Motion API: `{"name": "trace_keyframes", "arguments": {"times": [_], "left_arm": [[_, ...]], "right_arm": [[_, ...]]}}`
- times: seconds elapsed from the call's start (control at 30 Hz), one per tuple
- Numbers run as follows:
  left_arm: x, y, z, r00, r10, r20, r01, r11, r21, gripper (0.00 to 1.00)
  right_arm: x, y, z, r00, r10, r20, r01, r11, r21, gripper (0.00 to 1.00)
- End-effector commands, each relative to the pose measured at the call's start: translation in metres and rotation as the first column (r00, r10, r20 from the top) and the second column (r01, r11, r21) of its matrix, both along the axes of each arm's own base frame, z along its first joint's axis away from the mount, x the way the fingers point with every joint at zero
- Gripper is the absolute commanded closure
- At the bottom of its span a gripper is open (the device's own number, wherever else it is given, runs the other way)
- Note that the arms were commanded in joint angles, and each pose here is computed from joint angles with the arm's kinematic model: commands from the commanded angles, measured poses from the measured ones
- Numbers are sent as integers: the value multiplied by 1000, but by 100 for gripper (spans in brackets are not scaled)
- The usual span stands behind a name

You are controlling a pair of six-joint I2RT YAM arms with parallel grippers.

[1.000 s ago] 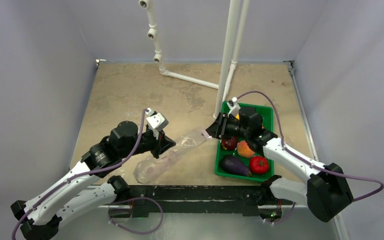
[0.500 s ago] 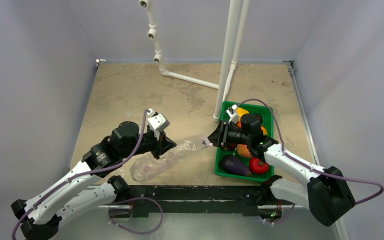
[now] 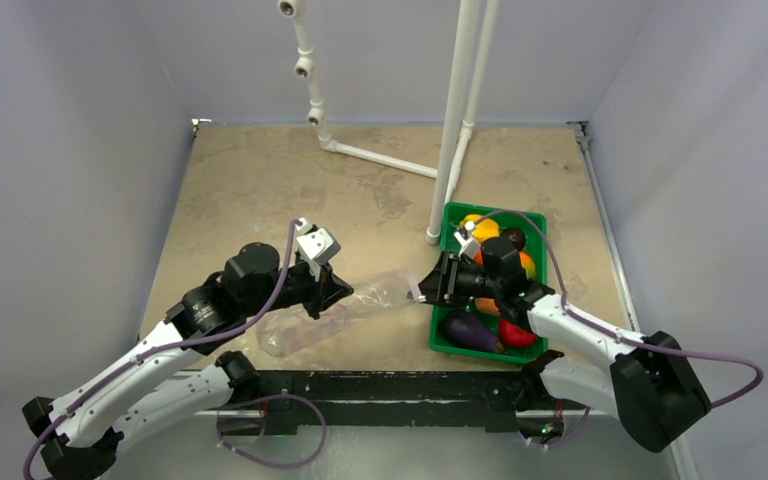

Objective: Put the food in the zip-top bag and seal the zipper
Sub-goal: Open the zipper of the food storage bag at the center of the board.

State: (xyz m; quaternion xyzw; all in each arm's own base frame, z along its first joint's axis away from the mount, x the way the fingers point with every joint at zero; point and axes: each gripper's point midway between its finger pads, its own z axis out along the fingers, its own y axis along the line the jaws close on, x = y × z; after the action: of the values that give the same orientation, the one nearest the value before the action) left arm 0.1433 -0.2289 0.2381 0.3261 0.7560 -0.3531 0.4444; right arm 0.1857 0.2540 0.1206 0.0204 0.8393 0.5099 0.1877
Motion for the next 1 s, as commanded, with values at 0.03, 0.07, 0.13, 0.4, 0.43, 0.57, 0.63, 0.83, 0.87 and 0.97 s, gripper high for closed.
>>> {"name": "trace_keyframes", "arguments": {"times": [0.03, 0.07, 0.13, 0.4, 0.43, 0.57, 0.63, 0.83, 0.87, 0.97], "left_arm": [[2, -6, 8, 999, -18, 37, 19, 999, -26, 100], [2, -6, 7, 999, -19, 37, 20, 999, -25, 100], [2, -6, 7, 999, -19, 36, 20, 999, -26, 100], [1, -8, 6, 999, -25, 36, 26, 999, -26, 100], [1, -8, 7, 999, -27, 36, 28, 999, -27, 100], [1, -8, 6, 999, -28, 33, 29, 999, -26, 100], [0, -9, 5, 999, -31, 32, 32, 999, -24, 100], [1, -8, 5, 999, -23, 33, 24, 999, -22, 100], [1, -8, 6, 999, -20, 34, 21, 999, -24, 100], [2, -7, 7, 999, -11, 34, 12, 1000, -27, 100]], "right_arm": [[-12, 7, 4, 998, 49, -33, -46, 996, 79, 51], [-14, 7, 4, 998, 57, -41, -53, 994, 91, 51], [-18, 9, 6, 996, 67, -61, -59, 991, 119, 51], [-28, 14, 14, 991, 80, -108, -57, 978, 203, 55], [-29, 15, 16, 990, 84, -112, -59, 975, 212, 55], [-34, 21, 22, 989, 99, -109, -70, 968, 241, 58], [-34, 22, 24, 990, 102, -102, -74, 966, 249, 66], [-36, 23, 32, 990, 117, -79, -92, 958, 270, 100], [-36, 23, 34, 991, 116, -72, -93, 958, 271, 100], [-31, 23, 39, 994, 98, -41, -85, 963, 257, 100]]}}
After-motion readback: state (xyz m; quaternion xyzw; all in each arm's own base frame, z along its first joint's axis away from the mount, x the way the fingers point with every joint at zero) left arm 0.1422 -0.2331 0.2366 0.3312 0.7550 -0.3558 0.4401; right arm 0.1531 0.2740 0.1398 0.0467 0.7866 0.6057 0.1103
